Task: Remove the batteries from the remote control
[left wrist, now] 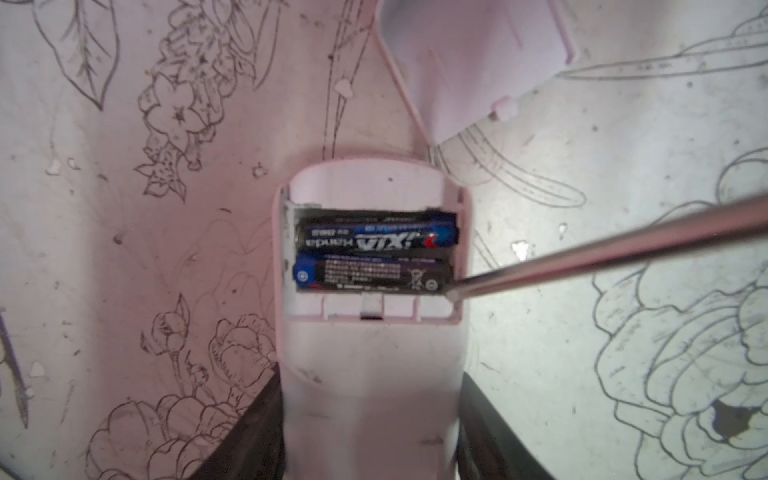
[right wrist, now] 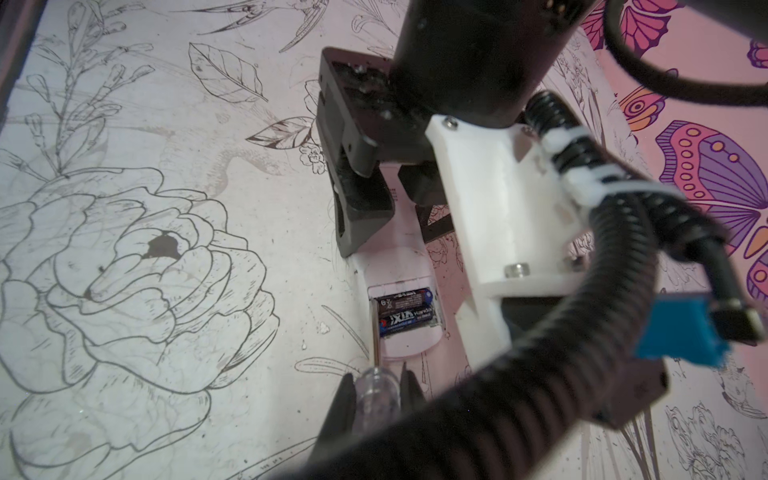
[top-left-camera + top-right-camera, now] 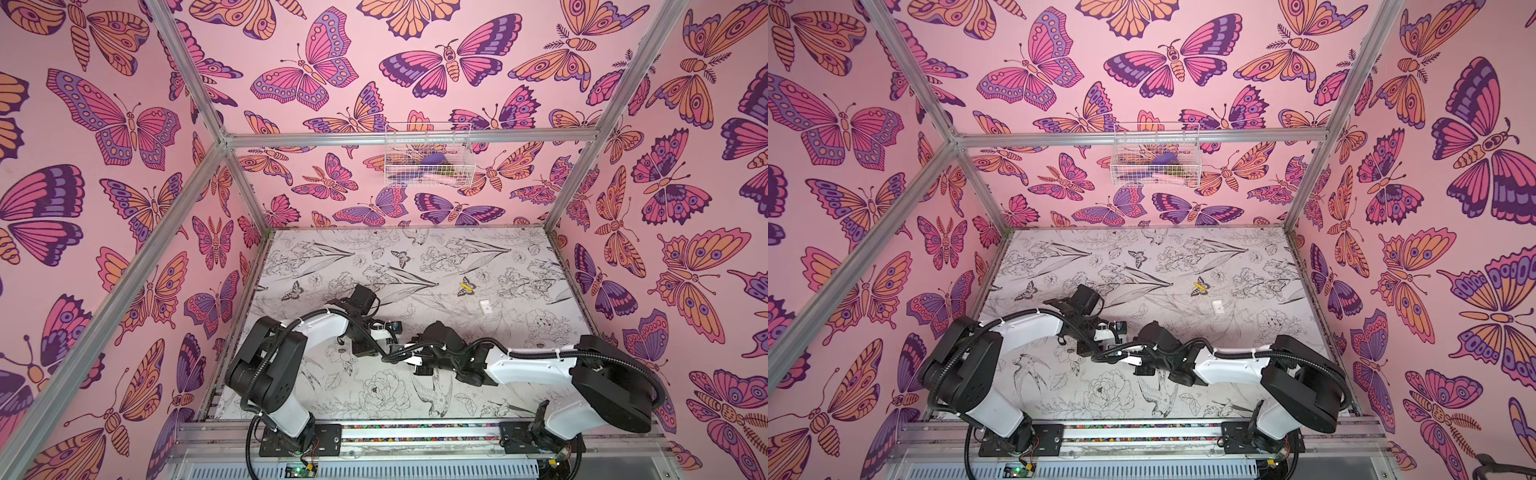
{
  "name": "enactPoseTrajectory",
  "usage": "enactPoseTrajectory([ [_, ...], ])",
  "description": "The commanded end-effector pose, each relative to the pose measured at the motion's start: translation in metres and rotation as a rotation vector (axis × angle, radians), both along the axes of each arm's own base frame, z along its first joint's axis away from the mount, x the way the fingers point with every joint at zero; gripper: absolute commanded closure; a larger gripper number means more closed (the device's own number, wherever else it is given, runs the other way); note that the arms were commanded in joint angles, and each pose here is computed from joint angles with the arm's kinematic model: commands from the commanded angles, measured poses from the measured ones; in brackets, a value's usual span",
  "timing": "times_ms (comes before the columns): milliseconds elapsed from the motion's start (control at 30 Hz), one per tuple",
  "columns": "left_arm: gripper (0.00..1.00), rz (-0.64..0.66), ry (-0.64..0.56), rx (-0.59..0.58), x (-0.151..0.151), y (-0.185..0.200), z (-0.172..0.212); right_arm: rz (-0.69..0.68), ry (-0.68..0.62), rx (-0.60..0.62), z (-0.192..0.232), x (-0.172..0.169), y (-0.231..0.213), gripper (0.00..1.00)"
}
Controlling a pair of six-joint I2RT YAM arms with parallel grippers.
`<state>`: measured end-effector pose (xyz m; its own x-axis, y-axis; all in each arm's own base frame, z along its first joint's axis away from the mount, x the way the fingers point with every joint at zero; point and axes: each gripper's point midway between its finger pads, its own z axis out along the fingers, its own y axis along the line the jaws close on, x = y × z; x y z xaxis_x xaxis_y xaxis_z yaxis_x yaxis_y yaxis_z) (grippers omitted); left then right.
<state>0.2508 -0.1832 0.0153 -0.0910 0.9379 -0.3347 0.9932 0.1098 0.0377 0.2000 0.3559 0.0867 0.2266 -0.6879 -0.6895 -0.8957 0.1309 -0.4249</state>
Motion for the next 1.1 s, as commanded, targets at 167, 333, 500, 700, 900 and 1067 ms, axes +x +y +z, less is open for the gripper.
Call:
enactPoseTrajectory([
  [167, 0.55, 0.009, 0.120, 0.012, -0.029, 0.003, -0.015, -0.080, -0.189, -0.027, 0.020, 0.022, -0.017, 1.00],
  [333, 0.55, 0.019, 0.117, 0.020, -0.026, 0.004, -0.016, -0.051, -0.151, -0.017, 0.020, 0.013, -0.018, 1.00],
  [500, 0.55, 0.027, 0.103, 0.016, -0.024, 0.005, -0.012, -0.057, -0.073, 0.014, 0.018, 0.008, -0.028, 1.00],
  [700, 0.55, 0.054, 0.094, 0.009, -0.020, 0.004, -0.008, -0.077, -0.027, 0.042, 0.023, 0.007, -0.037, 1.00],
  [900, 0.62, 0.125, 0.050, -0.039, 0.004, -0.004, 0.017, -0.194, 0.058, 0.174, 0.034, 0.023, -0.057, 1.00],
  [1067, 0.65, 0.290, 0.199, -0.127, 0.016, -0.022, 0.052, -0.292, 0.098, 0.263, 0.049, 0.037, -0.077, 1.00],
])
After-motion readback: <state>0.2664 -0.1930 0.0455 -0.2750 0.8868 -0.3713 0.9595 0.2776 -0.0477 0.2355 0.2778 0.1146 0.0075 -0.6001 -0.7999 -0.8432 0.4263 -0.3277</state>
